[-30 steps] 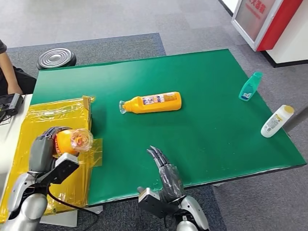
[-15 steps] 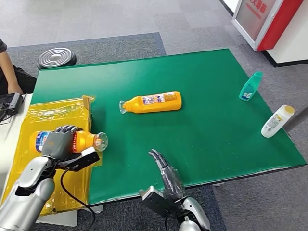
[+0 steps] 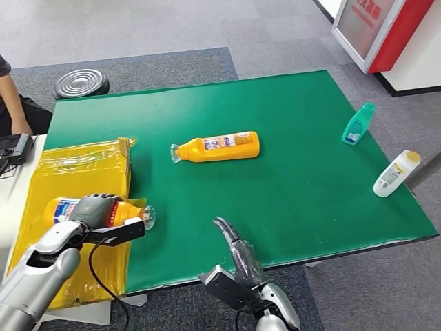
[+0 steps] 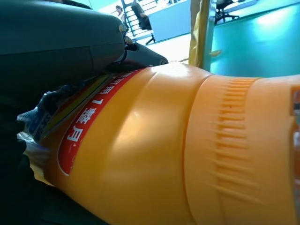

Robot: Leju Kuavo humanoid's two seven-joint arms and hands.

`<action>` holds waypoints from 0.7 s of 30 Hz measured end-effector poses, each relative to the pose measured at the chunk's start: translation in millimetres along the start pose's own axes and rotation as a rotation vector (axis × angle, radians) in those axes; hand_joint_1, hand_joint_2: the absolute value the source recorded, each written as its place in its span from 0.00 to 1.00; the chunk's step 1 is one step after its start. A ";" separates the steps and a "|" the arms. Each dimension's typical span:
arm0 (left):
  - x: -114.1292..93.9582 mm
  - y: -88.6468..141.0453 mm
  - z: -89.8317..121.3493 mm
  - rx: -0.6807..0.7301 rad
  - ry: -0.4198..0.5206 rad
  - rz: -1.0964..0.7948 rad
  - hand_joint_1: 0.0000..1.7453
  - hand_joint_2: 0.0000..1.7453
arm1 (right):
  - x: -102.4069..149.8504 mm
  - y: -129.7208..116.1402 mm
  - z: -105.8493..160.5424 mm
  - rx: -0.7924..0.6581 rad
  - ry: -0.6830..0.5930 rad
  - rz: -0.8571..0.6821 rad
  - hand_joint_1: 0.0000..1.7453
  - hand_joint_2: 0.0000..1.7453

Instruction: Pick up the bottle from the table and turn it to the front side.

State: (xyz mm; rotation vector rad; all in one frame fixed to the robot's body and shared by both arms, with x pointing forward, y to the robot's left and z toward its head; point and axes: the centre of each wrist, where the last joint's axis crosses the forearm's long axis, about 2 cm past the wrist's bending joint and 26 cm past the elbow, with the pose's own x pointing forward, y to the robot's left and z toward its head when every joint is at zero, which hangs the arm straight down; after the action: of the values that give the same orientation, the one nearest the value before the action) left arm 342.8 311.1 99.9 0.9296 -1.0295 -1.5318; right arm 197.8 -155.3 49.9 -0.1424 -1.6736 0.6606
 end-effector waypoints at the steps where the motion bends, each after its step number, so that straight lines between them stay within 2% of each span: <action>1: -1.0 -0.4 -0.5 -0.004 0.010 -0.004 0.23 1.00 | -0.5 0.2 0.1 0.001 0.002 -0.001 0.00 1.00; 2: -1.6 -0.6 -0.9 -0.004 0.019 -0.006 0.00 1.00 | -0.9 0.4 0.2 0.002 0.003 -0.001 0.00 1.00; 8: -0.5 -2.7 -0.7 0.044 0.071 0.021 0.00 1.00 | -1.7 1.3 1.3 0.002 0.008 -0.001 0.00 1.00; 12: 0.7 -7.6 2.4 0.078 0.059 0.149 0.00 1.00 | -2.3 2.1 3.4 -0.002 0.016 -0.002 0.00 1.00; 14: 0.7 -11.7 5.6 0.073 0.000 0.314 0.00 1.00 | -2.6 2.3 4.5 -0.003 0.017 -0.004 0.00 1.00; 18: -9.1 -28.6 21.5 0.055 -0.223 0.850 0.00 1.00 | -4.0 1.8 5.9 -0.004 0.004 -0.031 0.00 1.00; 21: -20.1 -41.1 34.2 0.088 -0.276 1.041 0.00 1.00 | -5.4 1.3 6.7 -0.003 -0.005 -0.040 0.00 1.00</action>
State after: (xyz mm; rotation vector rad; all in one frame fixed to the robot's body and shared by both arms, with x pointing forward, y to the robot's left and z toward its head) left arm 301.3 340.4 73.8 0.1281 -1.4631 -0.7294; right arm 192.4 -158.9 44.1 -0.1092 -1.6783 0.6283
